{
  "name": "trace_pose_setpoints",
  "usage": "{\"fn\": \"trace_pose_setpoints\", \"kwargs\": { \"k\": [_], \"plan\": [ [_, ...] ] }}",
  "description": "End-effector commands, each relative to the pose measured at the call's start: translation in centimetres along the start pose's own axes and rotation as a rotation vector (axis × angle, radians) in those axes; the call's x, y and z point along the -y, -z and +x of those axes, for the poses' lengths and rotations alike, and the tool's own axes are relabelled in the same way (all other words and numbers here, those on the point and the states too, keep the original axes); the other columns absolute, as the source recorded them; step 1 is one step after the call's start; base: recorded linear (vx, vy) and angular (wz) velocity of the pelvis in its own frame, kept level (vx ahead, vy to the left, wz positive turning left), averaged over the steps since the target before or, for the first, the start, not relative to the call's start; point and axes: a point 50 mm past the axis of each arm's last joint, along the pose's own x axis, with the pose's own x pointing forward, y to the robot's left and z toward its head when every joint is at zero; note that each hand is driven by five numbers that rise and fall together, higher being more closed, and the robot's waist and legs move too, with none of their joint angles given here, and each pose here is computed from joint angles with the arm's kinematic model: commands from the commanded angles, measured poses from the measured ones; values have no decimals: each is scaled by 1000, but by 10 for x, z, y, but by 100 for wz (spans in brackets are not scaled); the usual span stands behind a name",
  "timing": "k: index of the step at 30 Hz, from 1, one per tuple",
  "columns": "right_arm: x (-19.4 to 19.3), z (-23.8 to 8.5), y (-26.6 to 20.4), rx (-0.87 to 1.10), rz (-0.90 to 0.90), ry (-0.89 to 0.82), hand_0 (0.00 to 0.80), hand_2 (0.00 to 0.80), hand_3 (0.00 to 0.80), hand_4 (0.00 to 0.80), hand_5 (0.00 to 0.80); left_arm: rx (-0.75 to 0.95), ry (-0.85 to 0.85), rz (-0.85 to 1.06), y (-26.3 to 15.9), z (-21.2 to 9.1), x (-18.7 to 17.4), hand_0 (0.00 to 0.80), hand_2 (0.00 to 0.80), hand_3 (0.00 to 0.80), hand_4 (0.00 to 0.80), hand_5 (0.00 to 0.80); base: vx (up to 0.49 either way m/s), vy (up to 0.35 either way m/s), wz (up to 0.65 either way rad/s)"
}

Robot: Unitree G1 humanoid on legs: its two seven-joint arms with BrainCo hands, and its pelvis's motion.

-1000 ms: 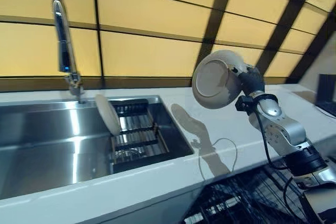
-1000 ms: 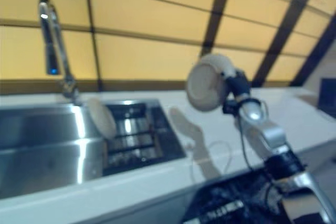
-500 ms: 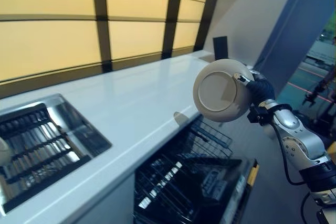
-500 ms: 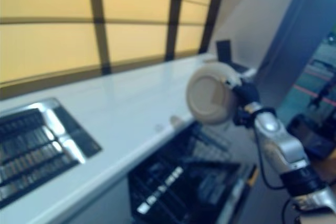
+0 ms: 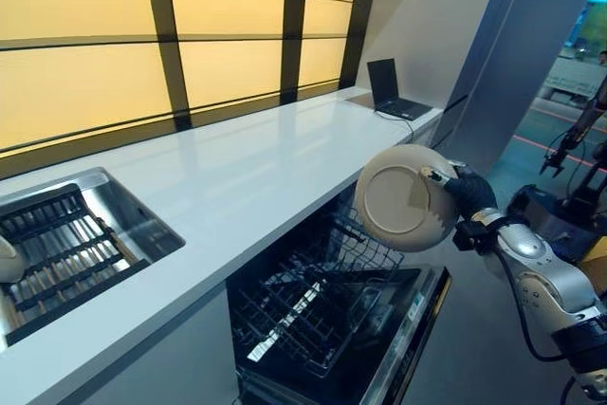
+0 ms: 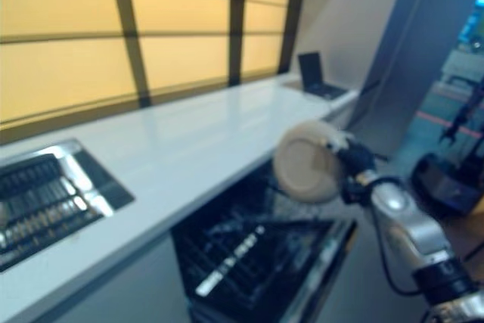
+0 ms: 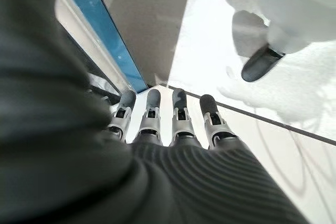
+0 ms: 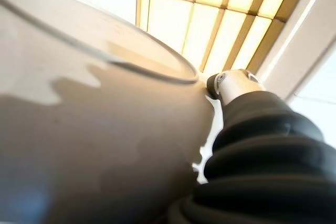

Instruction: Take plates into dishwasher

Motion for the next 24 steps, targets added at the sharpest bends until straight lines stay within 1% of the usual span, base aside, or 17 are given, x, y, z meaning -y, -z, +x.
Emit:
{"fn": "trace_pose_setpoints", "kwargs": {
  "k": [1, 9, 15, 24],
  "plan": [
    [-11, 2, -28, 137, -57, -42, 800, 800, 800, 800, 800, 56, -56, 20, -21, 5, -20, 0, 0, 0, 0, 0, -67, 29, 0],
    [-28, -16, -14, 147, -234, -76, 800, 800, 800, 800, 800, 68, -75, 3, -30, 8, -26, 0, 0, 0, 0, 0, -46, 48, -2],
    [-42, -28, -5, 185, -329, -77, 800, 800, 800, 800, 800, 99, -86, -3, -41, 10, -27, 0, 0, 0, 0, 0, -18, 30, 1],
    [-62, -38, 28, 139, -331, -84, 800, 800, 800, 800, 800, 142, -93, 8, -56, 12, -23, 0, 0, 0, 0, 0, 0, 0, 1]
  ]
}}
